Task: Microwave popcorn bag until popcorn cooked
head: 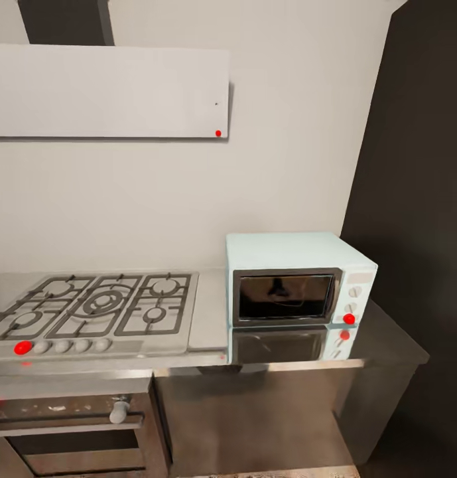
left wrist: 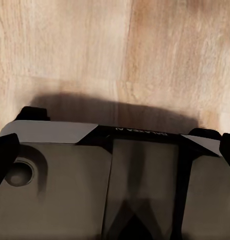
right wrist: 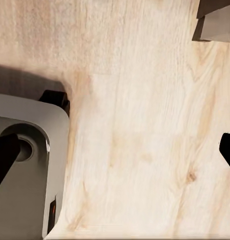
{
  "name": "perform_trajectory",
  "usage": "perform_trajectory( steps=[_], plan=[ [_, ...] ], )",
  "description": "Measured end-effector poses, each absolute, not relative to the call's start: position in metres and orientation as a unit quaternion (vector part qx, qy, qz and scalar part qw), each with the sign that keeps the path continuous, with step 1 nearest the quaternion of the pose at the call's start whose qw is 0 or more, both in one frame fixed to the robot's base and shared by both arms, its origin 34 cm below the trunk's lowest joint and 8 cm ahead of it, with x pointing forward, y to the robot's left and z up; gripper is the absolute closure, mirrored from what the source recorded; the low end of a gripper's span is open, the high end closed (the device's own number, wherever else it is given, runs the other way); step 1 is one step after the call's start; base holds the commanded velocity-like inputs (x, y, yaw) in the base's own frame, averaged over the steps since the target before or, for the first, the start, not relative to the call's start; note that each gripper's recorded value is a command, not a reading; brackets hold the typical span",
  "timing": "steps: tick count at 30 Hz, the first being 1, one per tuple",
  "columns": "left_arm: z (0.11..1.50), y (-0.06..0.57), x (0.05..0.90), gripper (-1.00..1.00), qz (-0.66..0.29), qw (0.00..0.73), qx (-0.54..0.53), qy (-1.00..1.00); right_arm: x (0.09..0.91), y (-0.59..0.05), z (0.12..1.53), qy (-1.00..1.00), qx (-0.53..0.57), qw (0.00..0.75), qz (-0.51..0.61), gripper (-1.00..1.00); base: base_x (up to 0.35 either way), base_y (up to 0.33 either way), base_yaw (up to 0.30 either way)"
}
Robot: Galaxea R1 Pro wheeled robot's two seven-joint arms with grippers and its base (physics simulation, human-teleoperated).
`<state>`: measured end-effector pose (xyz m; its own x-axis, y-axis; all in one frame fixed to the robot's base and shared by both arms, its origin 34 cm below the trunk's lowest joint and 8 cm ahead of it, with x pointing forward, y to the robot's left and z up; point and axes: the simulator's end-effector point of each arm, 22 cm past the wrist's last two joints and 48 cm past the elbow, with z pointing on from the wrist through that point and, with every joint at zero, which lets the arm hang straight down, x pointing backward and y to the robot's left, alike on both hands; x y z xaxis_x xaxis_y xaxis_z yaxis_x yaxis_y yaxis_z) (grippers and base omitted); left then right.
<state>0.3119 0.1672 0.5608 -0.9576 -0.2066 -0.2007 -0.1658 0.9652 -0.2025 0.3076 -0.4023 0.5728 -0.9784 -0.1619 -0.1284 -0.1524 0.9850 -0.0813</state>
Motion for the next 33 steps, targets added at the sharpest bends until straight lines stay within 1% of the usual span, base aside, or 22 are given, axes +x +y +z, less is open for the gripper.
perform_trajectory(
  steps=[15, 21, 26, 30, 33],
  plan=[
    [0.561, 0.171, 0.312, -1.00, -0.090, 0.112, -0.101, 0.984, 0.307, -0.401, 0.573, 0.994, -0.081, 0.067, -0.034, -1.00, 0.117, -0.269, 0.000],
    [0.561, 0.172, 0.313, -1.00, -0.090, 0.112, -0.102, 0.984, 0.307, -0.400, 0.573, 0.994, -0.081, 0.067, -0.033, -1.00, 0.021, -0.043, 0.000],
    [0.561, 0.171, 0.313, -1.00, -0.090, 0.111, -0.106, 0.984, 0.306, -0.398, 0.572, 0.993, -0.092, 0.065, -0.029, -1.00, -0.209, -0.001, 0.000],
    [0.561, 0.170, 0.313, -1.00, -0.091, 0.111, -0.107, 0.984, 0.307, -0.376, 0.568, 0.992, -0.104, 0.064, -0.016, -1.00, -0.296, -0.045, 0.000],
    [0.561, 0.170, 0.313, -1.00, -0.091, 0.111, -0.106, 0.984, 0.307, -0.371, 0.567, 0.992, -0.106, 0.064, -0.013, -1.00, -0.304, -0.100, 0.000]
  ],
)
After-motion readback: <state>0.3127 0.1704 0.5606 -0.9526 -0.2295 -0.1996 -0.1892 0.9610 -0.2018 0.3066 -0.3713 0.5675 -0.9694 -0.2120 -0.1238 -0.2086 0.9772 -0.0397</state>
